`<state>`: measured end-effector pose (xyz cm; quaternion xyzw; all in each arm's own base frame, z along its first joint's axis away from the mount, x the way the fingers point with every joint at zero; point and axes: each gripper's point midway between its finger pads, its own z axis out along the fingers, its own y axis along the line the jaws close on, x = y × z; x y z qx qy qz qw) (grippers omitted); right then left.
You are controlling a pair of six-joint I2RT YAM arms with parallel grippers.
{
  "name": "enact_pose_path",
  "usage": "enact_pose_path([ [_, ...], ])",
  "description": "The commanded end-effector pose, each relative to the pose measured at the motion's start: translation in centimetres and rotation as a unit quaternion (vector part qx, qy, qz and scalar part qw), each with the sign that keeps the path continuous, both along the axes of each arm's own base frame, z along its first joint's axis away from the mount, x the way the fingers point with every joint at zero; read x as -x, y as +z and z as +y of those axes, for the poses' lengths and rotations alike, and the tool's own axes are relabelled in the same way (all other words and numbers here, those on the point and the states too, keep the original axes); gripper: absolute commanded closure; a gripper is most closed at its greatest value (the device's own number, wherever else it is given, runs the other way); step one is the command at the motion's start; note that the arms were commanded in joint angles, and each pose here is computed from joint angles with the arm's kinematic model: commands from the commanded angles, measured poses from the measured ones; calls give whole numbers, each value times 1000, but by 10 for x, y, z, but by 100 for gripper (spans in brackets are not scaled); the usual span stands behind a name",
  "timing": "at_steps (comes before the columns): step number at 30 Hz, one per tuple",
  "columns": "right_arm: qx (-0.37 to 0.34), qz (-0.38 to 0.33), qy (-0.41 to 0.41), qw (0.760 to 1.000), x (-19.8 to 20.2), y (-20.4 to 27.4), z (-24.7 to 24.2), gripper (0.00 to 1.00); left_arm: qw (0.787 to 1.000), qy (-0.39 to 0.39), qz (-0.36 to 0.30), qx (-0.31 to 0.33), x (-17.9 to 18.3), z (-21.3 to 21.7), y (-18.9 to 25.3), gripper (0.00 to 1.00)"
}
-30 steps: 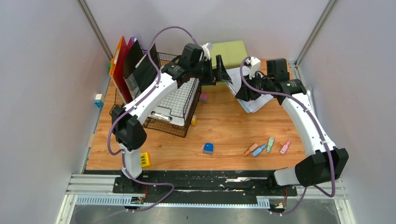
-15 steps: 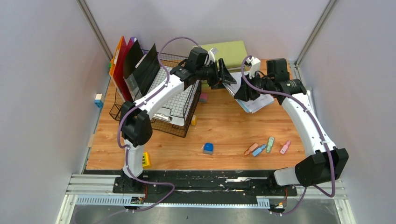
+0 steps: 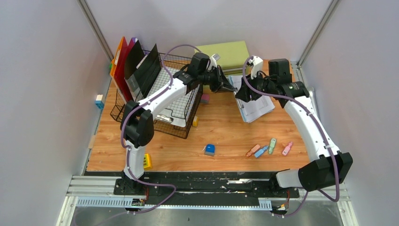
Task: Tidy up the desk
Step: Place the folder in the storage box.
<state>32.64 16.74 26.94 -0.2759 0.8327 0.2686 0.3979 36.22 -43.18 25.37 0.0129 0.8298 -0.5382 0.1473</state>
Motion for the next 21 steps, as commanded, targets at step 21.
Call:
enact_pose_path([
  [21,23,-69,-133,988,-17,17,-65,40,976,-66,-205,0,16,32,66,100],
])
